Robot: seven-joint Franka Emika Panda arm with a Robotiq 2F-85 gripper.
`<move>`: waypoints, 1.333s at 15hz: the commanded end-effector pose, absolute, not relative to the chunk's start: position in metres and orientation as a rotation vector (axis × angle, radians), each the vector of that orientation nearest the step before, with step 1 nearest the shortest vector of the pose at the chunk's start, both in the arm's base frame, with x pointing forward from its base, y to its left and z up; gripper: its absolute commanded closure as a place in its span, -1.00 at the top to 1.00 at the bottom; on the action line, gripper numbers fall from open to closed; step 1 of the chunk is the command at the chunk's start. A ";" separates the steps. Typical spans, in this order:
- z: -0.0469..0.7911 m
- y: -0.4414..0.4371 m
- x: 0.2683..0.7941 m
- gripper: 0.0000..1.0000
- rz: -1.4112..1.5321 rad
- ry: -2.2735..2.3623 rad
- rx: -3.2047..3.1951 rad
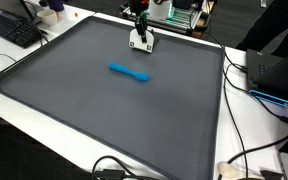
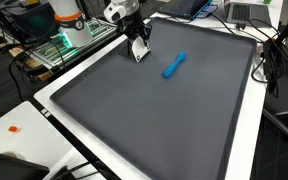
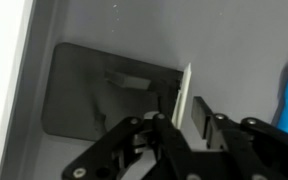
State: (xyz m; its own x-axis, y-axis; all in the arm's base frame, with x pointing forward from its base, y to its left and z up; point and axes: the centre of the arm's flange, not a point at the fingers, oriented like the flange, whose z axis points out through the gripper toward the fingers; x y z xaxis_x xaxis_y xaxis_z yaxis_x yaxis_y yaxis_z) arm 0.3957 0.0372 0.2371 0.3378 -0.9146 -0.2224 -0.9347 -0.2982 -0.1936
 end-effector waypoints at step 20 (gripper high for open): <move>0.329 0.062 0.466 -0.98 0.203 1.323 -2.579</move>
